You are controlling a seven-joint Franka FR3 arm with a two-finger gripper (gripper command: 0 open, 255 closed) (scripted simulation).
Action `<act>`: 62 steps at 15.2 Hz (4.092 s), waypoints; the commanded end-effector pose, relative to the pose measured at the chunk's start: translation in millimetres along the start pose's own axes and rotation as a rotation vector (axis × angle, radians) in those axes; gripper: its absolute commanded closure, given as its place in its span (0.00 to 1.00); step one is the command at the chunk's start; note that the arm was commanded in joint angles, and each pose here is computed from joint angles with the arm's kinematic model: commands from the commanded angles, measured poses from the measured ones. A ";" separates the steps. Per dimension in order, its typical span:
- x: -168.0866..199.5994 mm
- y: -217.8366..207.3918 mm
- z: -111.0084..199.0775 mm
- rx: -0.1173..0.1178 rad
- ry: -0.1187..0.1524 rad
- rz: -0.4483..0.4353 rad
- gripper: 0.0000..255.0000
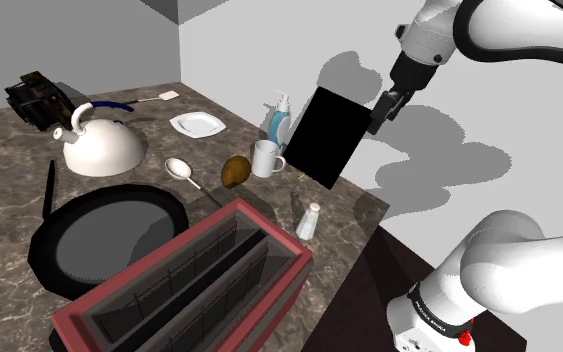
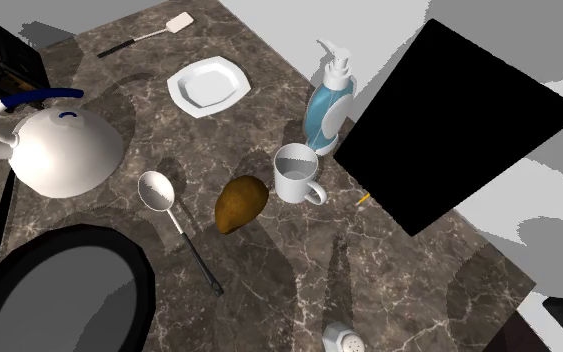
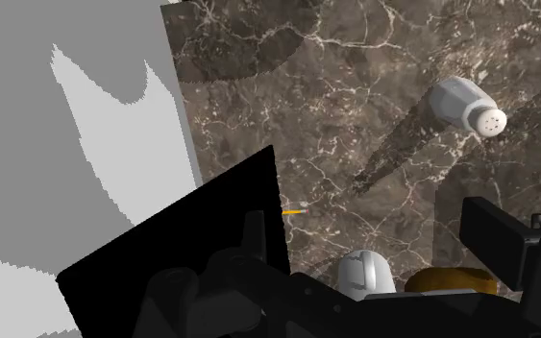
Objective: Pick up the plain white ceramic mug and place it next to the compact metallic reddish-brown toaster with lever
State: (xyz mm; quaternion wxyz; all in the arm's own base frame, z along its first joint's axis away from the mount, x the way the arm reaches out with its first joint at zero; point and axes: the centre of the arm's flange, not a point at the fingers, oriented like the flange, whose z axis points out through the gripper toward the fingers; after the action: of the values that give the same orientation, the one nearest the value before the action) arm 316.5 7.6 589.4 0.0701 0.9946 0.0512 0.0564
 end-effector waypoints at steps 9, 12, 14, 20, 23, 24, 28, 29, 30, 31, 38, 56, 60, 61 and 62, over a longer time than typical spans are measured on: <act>90.3 5.3 63.8 0.045 -0.037 -0.067 0.00; 123.6 4.9 88.6 0.062 -0.051 -0.092 0.00; 145.5 4.0 105.4 0.073 -0.061 -0.109 0.00; 210.4 -2.1 157.0 0.106 -0.089 -0.159 0.00; 242.1 -7.0 183.3 0.123 -0.103 -0.184 0.00; 252.6 -8.9 192.2 0.129 -0.107 -0.193 0.00; 293.8 -17.9 227.9 0.151 -0.126 -0.226 0.00; 297.5 -18.8 231.2 0.153 -0.128 -0.229 0.00; 296.8 -19.5 236.4 0.153 -0.128 -0.229 0.00; 296.0 -20.3 241.6 0.153 -0.128 -0.229 0.00; 291.8 -24.3 270.4 0.153 -0.128 -0.229 0.00; 292.9 -22.7 260.0 0.153 -0.128 -0.229 1.00; 295.1 -19.7 239.3 0.153 -0.128 -0.229 1.00; 295.7 -18.9 234.1 0.153 -0.128 -0.229 1.00; 296.3 -18.1 228.9 0.153 -0.128 -0.229 1.00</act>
State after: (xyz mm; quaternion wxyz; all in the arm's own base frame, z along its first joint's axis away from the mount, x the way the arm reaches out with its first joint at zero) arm 634.7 26.6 386.5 0.0032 0.9862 0.1641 -0.0193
